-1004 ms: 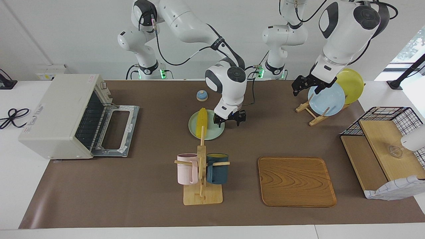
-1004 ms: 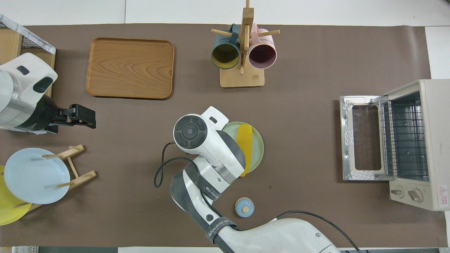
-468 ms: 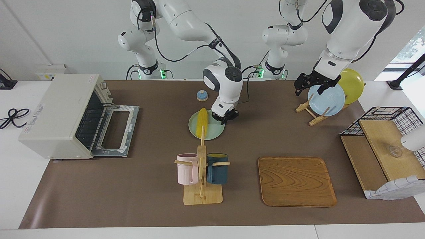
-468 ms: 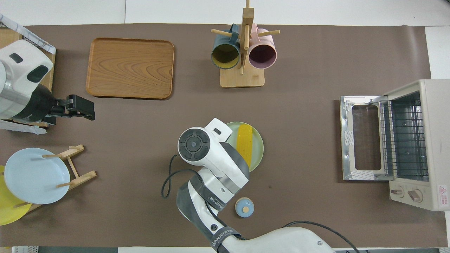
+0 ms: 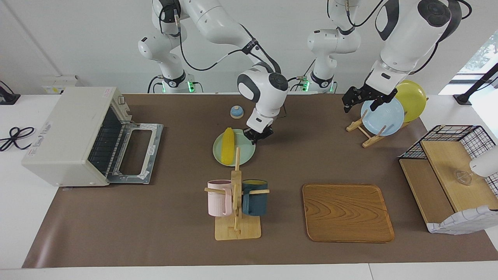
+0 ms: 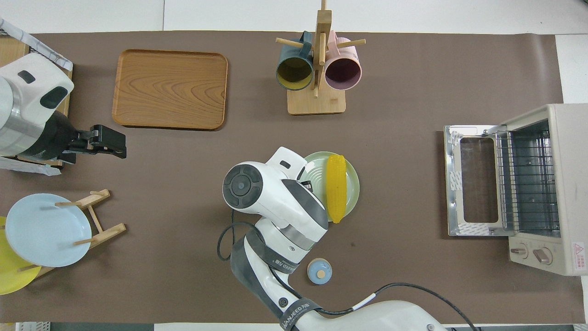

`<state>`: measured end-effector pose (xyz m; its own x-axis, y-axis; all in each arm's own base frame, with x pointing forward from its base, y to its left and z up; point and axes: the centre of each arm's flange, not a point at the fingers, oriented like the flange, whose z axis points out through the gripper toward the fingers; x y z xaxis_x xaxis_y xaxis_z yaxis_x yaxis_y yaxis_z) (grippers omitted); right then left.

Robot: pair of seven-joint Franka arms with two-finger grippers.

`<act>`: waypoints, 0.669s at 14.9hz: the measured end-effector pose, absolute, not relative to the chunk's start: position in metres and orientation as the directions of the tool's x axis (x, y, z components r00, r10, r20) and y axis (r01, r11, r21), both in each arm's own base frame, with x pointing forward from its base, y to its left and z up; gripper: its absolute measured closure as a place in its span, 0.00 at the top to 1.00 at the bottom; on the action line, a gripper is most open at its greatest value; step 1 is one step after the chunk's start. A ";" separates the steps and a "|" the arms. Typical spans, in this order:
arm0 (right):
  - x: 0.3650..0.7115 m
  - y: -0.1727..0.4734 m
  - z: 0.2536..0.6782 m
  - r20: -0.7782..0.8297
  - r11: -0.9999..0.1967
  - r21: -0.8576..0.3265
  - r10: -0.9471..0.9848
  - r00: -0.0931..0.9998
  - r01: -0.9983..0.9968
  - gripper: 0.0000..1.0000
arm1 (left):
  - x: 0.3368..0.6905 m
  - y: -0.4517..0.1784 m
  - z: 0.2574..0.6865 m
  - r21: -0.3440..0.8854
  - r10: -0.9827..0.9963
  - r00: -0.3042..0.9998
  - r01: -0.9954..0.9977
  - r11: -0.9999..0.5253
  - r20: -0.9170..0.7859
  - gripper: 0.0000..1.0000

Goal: Put corn in oven
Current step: 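Grasp the green plate rim with the right gripper and lift it, then carry the plate with corn into the open oven with the right gripper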

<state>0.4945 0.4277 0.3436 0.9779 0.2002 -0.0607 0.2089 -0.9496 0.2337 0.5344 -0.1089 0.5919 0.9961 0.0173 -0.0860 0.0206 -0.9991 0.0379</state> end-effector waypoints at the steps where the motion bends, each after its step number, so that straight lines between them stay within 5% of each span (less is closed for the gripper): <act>1: 0.507 0.415 0.361 -0.074 -0.944 0.250 0.202 0.977 0.214 0.03 | 0.535 -0.108 0.592 0.038 0.019 0.996 0.023 -0.999 -0.086 1.00; 6: 0.565 0.263 0.427 -0.158 -0.942 0.229 0.214 0.964 0.247 0.03 | 0.535 -0.107 0.592 0.038 0.020 0.996 0.024 -0.999 -0.086 1.00; 10: 0.566 0.156 0.418 -0.255 -0.944 0.215 0.192 0.948 0.249 0.03 | 0.535 -0.107 0.592 0.038 0.020 0.996 0.024 -0.999 -0.086 1.00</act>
<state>0.5665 0.1564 0.4178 0.9477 0.1920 -0.2551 0.2493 -0.9442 0.2152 0.5347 -0.1072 0.5919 0.9961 0.0204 -0.0860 0.0237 -0.9990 0.0379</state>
